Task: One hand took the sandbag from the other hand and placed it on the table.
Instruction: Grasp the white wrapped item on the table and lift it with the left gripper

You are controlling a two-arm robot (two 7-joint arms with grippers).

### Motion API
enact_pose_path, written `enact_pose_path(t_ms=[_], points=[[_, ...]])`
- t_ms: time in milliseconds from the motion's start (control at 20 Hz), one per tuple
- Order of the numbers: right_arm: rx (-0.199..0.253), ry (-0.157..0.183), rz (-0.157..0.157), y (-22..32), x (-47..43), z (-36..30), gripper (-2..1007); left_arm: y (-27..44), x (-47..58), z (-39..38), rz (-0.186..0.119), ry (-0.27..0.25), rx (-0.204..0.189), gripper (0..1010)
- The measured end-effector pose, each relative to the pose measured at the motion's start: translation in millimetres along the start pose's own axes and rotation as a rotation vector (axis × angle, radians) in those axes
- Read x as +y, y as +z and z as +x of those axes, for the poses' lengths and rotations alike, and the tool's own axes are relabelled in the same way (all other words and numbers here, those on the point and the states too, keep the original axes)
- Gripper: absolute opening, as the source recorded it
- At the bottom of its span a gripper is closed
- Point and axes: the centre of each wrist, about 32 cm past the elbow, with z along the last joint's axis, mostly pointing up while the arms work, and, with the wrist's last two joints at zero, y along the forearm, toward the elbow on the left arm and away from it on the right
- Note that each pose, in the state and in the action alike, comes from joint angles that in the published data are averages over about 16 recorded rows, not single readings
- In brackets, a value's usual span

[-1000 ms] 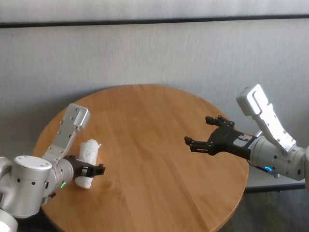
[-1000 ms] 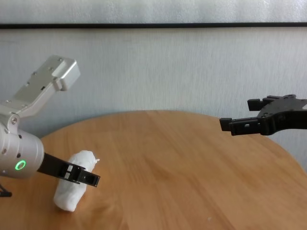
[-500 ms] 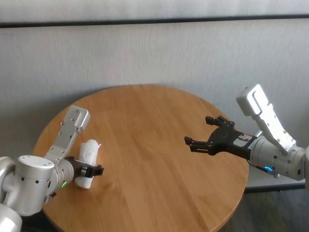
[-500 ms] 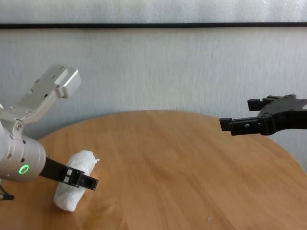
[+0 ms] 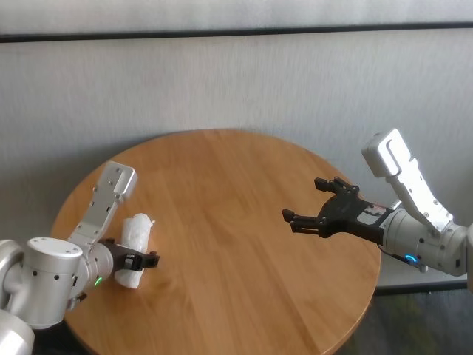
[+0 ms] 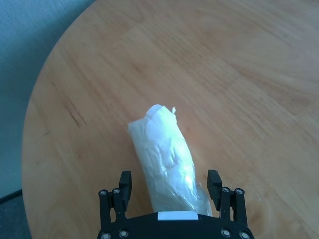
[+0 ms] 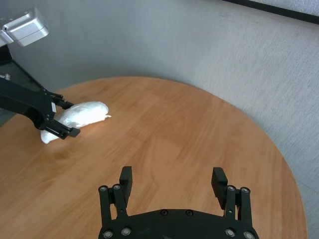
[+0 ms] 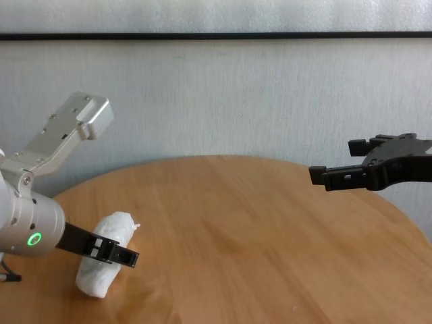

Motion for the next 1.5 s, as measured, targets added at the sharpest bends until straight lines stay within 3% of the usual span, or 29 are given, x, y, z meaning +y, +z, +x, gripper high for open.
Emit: enact_pose_path(t_ms=[450, 1150, 1500], points=[[0.0, 0.0, 0.0, 0.0, 0.0, 0.0, 1001, 0.0, 0.0, 0.3, -0.003, 0.001, 0.0, 949], [0.0, 0.0, 0.0, 0.0, 0.0, 0.0, 1001, 0.3, 0.6, -0.1, -0.001, 0.005, 0.002, 624], [0.0, 0.0, 0.0, 0.0, 0.0, 0.0, 1001, 0.3, 0.7, -0.1, -0.001, 0.005, 0.002, 538]])
